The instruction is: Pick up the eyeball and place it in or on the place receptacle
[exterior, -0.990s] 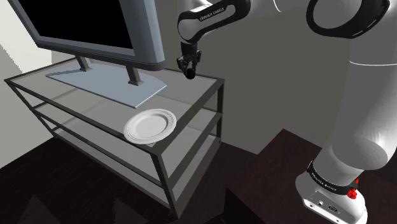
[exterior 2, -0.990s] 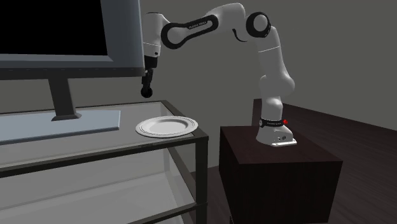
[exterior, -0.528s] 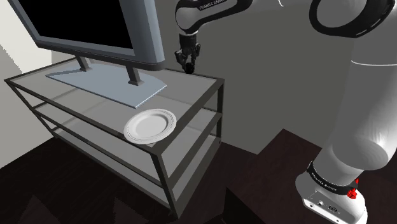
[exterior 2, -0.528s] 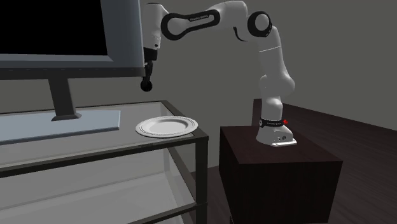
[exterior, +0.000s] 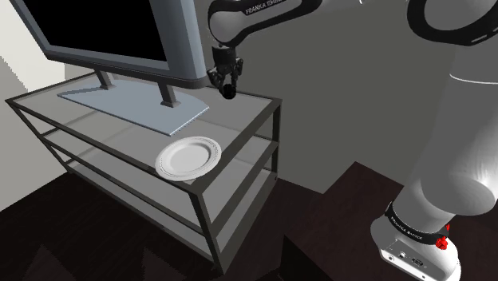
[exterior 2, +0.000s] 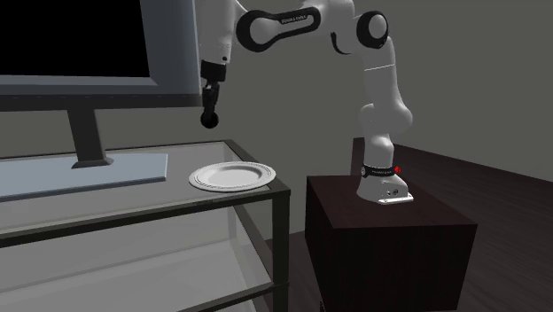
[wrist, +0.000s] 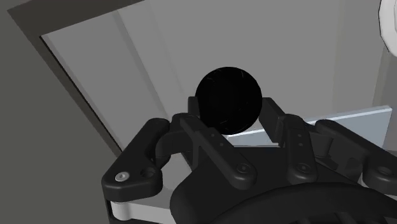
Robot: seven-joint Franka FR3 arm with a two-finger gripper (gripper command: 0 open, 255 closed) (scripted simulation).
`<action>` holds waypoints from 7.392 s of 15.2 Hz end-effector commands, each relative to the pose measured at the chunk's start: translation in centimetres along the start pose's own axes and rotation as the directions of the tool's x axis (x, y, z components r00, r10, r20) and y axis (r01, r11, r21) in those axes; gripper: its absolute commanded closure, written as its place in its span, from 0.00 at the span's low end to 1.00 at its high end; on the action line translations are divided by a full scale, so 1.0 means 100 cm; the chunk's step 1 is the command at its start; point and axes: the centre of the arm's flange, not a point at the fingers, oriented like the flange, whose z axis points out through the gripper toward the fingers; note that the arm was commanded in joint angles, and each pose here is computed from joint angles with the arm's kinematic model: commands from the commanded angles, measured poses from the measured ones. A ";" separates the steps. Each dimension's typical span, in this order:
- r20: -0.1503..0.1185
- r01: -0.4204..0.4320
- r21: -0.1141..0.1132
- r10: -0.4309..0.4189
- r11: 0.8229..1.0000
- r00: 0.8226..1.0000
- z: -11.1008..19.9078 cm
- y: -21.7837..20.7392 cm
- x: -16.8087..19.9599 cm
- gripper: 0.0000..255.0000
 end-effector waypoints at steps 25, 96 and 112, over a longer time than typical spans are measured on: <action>-0.300 0.128 0.158 -0.076 0.979 0.951 0.002 0.029 -0.064 0.00; -0.195 0.081 0.101 -0.060 0.992 0.979 0.000 -0.097 -0.077 1.00; -0.195 0.081 0.101 -0.060 0.992 0.979 -0.002 -0.235 -0.127 1.00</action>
